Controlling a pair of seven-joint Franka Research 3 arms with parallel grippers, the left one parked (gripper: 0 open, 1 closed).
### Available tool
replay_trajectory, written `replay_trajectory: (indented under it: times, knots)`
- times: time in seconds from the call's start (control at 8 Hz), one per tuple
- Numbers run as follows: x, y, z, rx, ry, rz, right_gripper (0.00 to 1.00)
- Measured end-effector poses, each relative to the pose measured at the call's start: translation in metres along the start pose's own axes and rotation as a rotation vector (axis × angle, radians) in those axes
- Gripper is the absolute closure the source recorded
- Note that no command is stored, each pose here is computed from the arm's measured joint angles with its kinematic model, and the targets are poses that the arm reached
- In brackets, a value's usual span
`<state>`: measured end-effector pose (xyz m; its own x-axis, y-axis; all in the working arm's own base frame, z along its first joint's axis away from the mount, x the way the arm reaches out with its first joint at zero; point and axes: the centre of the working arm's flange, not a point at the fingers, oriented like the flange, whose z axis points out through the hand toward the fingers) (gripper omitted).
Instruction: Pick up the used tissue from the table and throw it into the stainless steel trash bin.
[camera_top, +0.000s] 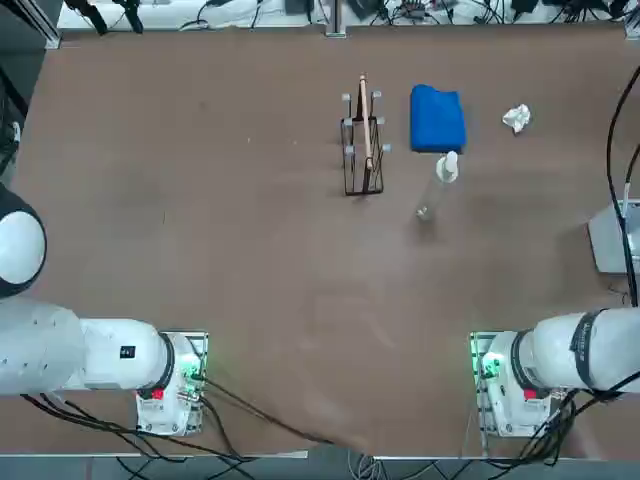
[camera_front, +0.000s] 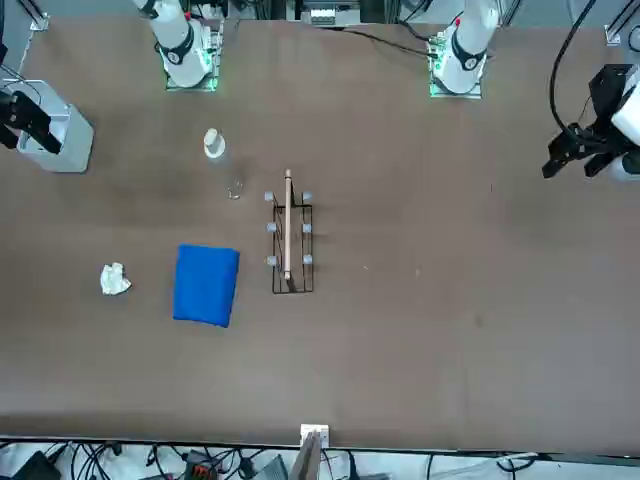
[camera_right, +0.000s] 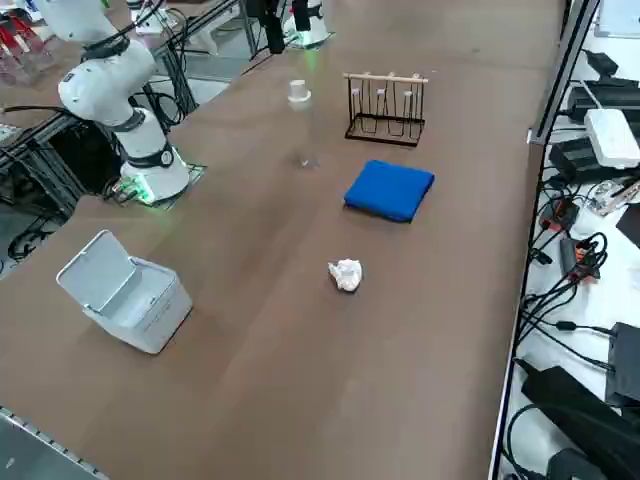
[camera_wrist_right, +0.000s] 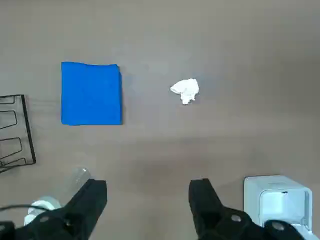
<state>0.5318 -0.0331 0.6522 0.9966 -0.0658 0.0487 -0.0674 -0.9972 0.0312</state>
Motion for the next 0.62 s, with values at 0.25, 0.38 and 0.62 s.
replay_trajectory:
  times: [0.25, 0.38, 0.62]
  knots:
    - [-0.0001, -0.0002, 0.0001, 0.002, -0.001, -0.008, 0.00]
    - [0.0000, -0.0004, 0.0003, 0.004, -0.001, -0.009, 0.00]
    - [0.0031, -0.0003, 0.0064, 0.004, -0.012, -0.009, 0.00]
